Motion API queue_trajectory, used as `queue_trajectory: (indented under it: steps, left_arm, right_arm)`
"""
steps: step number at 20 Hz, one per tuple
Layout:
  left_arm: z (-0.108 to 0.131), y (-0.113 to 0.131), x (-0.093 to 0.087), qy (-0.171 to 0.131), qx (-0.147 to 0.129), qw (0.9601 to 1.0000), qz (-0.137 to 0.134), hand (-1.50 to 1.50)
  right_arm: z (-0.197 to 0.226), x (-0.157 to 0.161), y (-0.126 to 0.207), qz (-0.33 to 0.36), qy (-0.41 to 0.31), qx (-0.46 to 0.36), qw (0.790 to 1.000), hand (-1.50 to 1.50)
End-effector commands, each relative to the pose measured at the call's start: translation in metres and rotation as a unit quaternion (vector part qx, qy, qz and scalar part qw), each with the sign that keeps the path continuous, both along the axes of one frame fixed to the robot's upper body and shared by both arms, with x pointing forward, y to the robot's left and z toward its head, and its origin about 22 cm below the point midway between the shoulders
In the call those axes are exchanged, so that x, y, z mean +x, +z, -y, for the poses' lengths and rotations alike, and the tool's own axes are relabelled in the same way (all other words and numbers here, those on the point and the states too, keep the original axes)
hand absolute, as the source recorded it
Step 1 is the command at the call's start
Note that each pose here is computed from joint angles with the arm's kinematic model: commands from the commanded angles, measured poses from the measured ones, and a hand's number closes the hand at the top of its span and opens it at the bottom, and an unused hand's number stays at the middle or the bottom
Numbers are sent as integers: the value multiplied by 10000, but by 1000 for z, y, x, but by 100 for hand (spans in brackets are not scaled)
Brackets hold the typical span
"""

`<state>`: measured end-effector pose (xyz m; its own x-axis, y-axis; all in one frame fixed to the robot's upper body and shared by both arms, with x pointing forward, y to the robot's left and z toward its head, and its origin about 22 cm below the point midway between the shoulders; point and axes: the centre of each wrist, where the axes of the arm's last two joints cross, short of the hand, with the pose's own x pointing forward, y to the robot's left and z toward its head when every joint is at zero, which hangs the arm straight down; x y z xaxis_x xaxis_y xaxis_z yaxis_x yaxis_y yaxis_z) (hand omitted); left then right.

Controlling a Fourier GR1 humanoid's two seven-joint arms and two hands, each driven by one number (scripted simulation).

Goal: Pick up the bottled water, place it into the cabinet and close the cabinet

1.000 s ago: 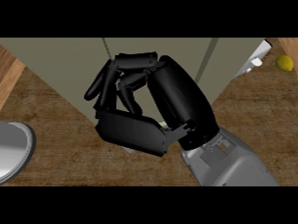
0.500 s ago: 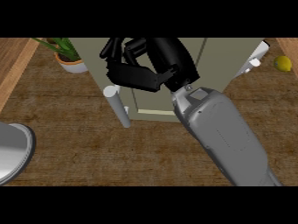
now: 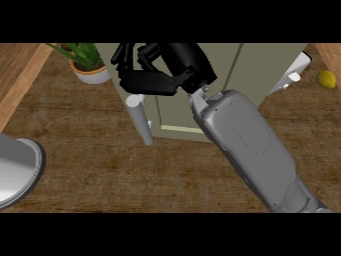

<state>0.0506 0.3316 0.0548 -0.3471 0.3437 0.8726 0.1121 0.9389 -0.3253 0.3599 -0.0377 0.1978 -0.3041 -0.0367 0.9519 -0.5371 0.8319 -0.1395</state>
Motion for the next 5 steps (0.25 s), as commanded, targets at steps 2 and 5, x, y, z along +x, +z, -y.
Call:
queue_trajectory:
  steps: [2, 5]
  left_arm:
    - [-4, -4, 3, 30, 20, 10000, 7, 150]
    - [-3, -1, 5, -91, 12, 9999, 62, 150]
  right_arm:
    - [25, 36, -20, -519, -972, -212, 9937, 150]
    - [31, 41, -25, -507, -987, -279, 9934, 150]
